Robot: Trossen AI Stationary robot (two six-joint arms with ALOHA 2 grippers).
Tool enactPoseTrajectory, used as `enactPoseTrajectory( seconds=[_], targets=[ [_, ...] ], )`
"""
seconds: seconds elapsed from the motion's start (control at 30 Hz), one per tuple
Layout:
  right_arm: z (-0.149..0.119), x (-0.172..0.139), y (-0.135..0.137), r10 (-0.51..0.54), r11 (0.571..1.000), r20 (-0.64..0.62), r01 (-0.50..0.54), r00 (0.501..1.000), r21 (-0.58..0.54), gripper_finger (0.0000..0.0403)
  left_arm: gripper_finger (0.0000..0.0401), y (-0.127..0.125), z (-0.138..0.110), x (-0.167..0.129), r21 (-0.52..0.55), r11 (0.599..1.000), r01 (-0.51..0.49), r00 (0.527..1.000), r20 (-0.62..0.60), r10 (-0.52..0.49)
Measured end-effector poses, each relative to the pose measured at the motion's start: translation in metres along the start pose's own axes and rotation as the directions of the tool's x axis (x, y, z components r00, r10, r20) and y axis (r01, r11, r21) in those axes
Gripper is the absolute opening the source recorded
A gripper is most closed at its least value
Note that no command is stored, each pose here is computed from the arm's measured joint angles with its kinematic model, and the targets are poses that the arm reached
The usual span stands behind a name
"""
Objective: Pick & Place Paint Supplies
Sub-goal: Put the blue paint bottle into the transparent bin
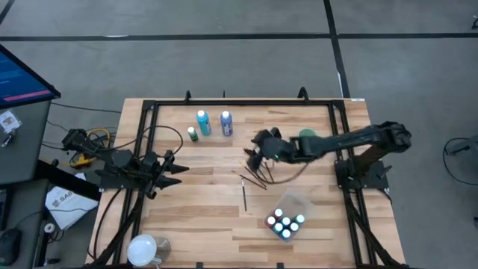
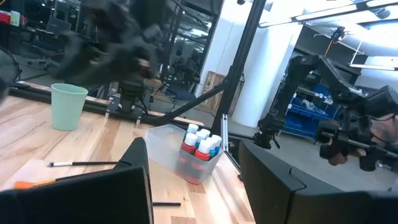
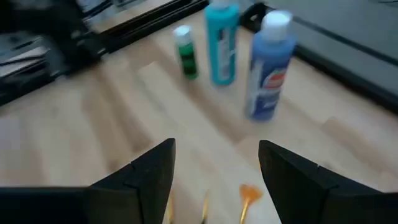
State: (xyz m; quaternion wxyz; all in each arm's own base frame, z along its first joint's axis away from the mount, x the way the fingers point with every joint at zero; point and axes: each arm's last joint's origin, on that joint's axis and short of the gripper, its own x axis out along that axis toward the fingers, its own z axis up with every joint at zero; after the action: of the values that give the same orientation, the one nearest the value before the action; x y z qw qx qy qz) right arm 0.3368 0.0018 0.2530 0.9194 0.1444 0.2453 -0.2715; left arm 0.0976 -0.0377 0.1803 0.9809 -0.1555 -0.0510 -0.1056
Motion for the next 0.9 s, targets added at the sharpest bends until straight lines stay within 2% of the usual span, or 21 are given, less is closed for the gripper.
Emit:
enactPoseTrajectory(
  seconds=[0.17, 0.27, 0.37, 0.5, 0.63, 0.73, 0.9],
  targets=[
    [0.023, 0.043, 0.001, 0.009, 0.999, -0.032, -0.010, 0.999, -0.038, 0.0225, 0.0132, 0.000, -0.002, 0.001, 0.005, 1.000, -0.005, 1.000, -0.018, 0.005],
    [0.042, 0.061, 0.009, 0.046, 0.996, -0.025, -0.048, 0.999, -0.069, 0.0226, 0.0132, 0.000, -0.002, 0.002, 0.006, 1.000, -0.005, 1.000, -0.020, 0.005],
    [0.061, 0.076, 0.014, 0.030, 0.993, -0.023, -0.033, 0.999, -0.115, 0.0227, 0.0132, 0.000, -0.002, 0.002, 0.006, 1.000, -0.005, 1.000, -0.024, 0.006],
    [0.092, 0.086, 0.006, -0.012, 0.995, -0.017, 0.010, 1.000, -0.103, 0.0238, 0.0132, 0.000, -0.003, 0.002, 0.008, 1.000, -0.006, 1.000, -0.025, 0.006],
    [0.108, 0.088, -0.016, -0.074, 0.995, -0.047, 0.070, 0.996, -0.076, 0.0260, 0.0132, 0.000, -0.003, 0.002, 0.007, 1.000, -0.006, 1.000, -0.024, 0.006],
    [0.113, 0.092, -0.030, -0.099, 0.995, -0.049, 0.098, 0.994, -0.023, 0.0269, 0.0132, 0.000, -0.002, 0.002, 0.007, 1.000, -0.006, 1.000, -0.021, 0.006],
    [0.114, 0.098, -0.040, -0.055, 0.998, -0.074, 0.056, 0.996, 0.018, 0.0270, 0.0132, 0.000, -0.002, 0.002, 0.006, 1.000, -0.005, 1.000, -0.018, 0.005]
  ],
)
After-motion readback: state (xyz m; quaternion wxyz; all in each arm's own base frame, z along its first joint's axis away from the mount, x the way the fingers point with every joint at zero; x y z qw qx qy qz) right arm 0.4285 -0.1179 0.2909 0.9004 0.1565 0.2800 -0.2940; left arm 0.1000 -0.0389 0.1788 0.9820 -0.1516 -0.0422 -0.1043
